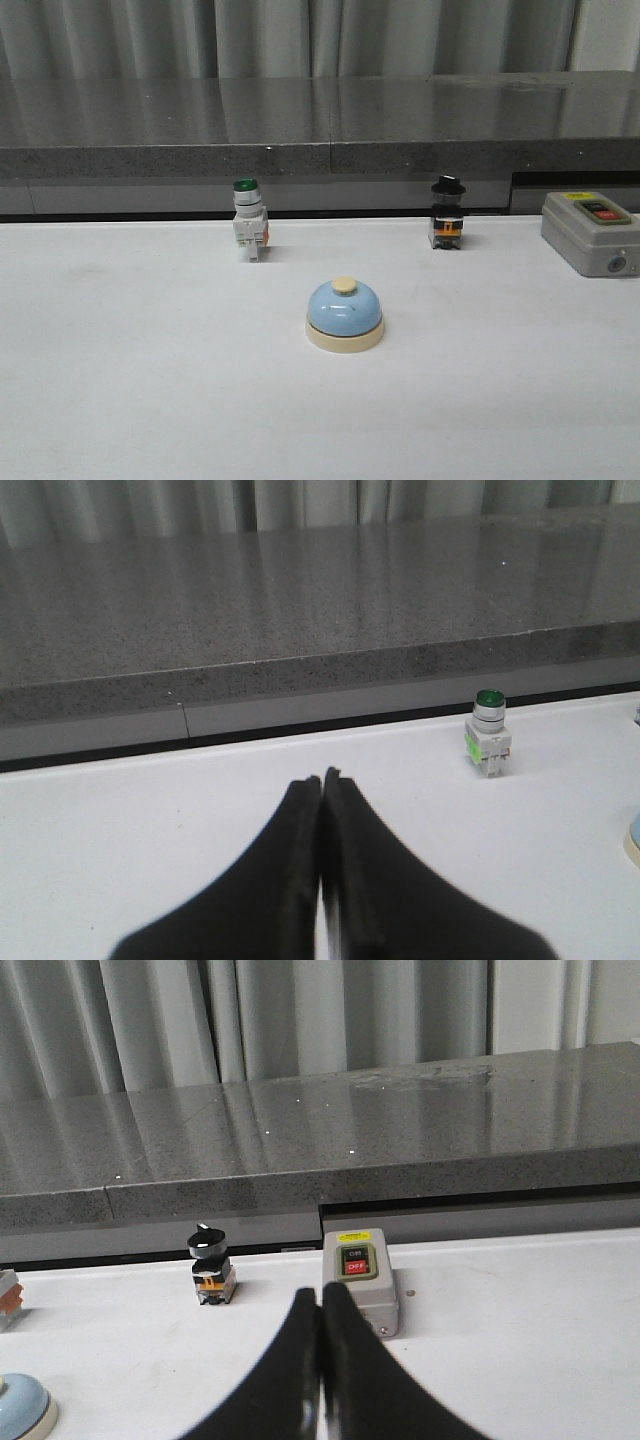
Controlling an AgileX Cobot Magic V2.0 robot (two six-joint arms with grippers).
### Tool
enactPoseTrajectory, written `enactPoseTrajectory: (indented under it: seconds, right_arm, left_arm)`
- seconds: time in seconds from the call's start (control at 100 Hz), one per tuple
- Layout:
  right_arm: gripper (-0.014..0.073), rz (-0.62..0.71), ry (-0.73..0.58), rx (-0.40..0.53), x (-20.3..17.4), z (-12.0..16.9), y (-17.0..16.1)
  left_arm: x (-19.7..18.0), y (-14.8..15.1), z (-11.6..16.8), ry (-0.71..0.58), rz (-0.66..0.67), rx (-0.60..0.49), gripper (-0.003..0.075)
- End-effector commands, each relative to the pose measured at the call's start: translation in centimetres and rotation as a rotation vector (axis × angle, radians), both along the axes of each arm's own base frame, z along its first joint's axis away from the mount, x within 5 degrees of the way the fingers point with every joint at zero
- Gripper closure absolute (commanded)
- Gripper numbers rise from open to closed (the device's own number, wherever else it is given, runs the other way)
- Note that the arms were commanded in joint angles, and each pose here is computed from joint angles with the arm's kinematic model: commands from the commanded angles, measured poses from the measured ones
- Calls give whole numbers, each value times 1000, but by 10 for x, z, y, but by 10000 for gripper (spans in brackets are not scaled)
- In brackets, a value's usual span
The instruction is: Place and press bell with both arms
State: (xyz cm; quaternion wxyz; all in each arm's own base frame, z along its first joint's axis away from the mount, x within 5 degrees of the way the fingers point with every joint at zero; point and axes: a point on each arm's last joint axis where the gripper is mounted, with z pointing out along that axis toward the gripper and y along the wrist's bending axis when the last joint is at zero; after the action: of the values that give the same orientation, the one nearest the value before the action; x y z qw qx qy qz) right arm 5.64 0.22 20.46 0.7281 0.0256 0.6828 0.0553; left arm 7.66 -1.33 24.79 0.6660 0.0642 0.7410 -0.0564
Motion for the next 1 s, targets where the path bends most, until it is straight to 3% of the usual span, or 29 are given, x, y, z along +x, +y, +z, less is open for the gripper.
enactPoseTrajectory:
  seconds: [0.0,0.21,0.47,0.99]
  right_arm:
    - [655,-3,-110,-2,-3,13,0]
    - [655,-3,-110,-2,-3,13,0]
    - [655,-3,-110,-2,-3,13,0]
    - [655,-3,-110,-2,-3,13,0]
  left_arm:
    - [-4,1,3,-174,5,-16,741]
    - [-16,4,-26,-209,10,-28,741]
    - [-22,7,-42,-241,58,-27,741]
    - [-22,10,-42,-241,116,-20,741]
